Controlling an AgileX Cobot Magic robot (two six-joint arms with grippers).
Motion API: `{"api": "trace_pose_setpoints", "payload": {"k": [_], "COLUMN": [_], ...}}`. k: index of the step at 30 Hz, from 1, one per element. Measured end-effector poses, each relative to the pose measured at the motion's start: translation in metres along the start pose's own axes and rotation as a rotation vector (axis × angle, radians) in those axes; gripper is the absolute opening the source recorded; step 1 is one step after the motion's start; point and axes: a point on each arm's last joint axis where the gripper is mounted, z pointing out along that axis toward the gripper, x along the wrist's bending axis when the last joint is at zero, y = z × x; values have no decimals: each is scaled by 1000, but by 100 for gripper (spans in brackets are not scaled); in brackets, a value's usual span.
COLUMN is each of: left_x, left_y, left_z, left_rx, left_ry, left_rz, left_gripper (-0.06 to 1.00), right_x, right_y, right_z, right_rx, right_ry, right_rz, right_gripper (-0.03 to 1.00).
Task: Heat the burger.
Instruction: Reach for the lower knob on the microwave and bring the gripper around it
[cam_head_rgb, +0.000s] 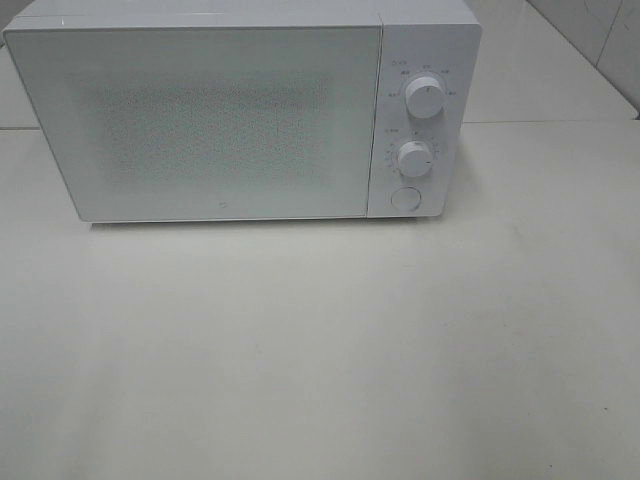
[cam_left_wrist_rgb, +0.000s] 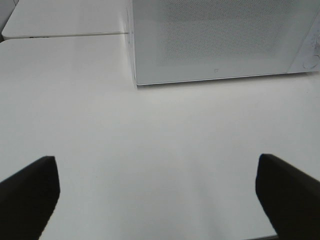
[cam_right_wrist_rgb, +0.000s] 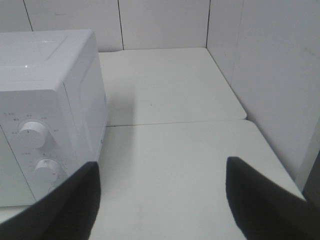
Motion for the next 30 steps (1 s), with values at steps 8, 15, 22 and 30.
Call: {"api": "trace_pose_setpoints", "payload": {"k": [8, 15, 22, 30], "left_x": [0, 0, 0, 0], "left_y": [0, 0, 0, 0], "left_z": [0, 0, 0, 0], "left_rx": [0, 0, 0, 0], "left_ry": [0, 1, 1, 2], "left_rz": [0, 1, 1, 1], "left_gripper": [99, 99, 99, 99], "right_x": [2, 4, 5, 10], "right_y": [-10, -5, -9, -23], "right_z": [18, 27, 39, 73], "right_rx": [-21, -68, -31, -37], "right_ry": [24, 49, 44, 91], "right_rz": [152, 255, 231, 213], "right_gripper": [69, 69, 69, 69]}}
